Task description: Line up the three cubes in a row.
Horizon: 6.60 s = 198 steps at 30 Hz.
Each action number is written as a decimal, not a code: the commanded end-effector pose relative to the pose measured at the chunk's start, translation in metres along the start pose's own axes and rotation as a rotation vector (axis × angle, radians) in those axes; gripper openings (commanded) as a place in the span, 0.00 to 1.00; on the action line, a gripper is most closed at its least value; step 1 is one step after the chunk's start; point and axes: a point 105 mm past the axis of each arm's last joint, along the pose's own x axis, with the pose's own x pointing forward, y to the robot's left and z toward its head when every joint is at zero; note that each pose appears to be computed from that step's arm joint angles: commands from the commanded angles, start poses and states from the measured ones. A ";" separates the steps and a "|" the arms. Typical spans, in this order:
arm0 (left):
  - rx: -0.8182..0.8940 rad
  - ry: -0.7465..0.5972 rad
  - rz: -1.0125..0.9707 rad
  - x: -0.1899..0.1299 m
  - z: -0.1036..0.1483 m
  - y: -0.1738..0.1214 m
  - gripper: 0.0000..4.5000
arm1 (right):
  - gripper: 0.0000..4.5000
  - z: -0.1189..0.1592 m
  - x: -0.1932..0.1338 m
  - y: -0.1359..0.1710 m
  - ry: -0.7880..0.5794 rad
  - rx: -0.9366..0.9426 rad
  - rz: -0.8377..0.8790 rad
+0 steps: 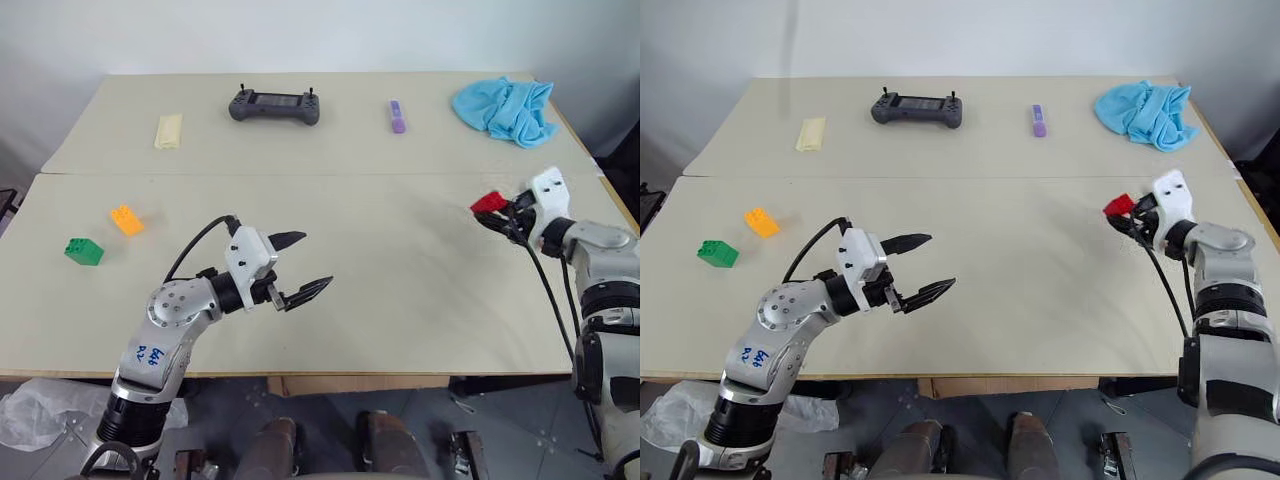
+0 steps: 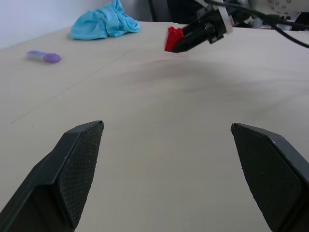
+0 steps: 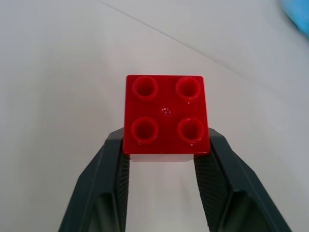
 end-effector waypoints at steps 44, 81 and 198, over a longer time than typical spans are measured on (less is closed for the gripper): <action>-0.135 0.077 0.950 -0.203 -0.059 0.037 1.00 | 0.99 0.081 0.012 0.125 -0.416 -0.138 0.578; -0.151 0.294 1.139 -0.250 -0.099 0.181 0.96 | 1.00 0.087 0.028 0.187 -0.571 -0.116 0.419; -0.259 0.112 1.463 -0.140 -0.067 0.184 0.99 | 1.00 0.103 0.012 0.146 -0.610 -0.051 0.270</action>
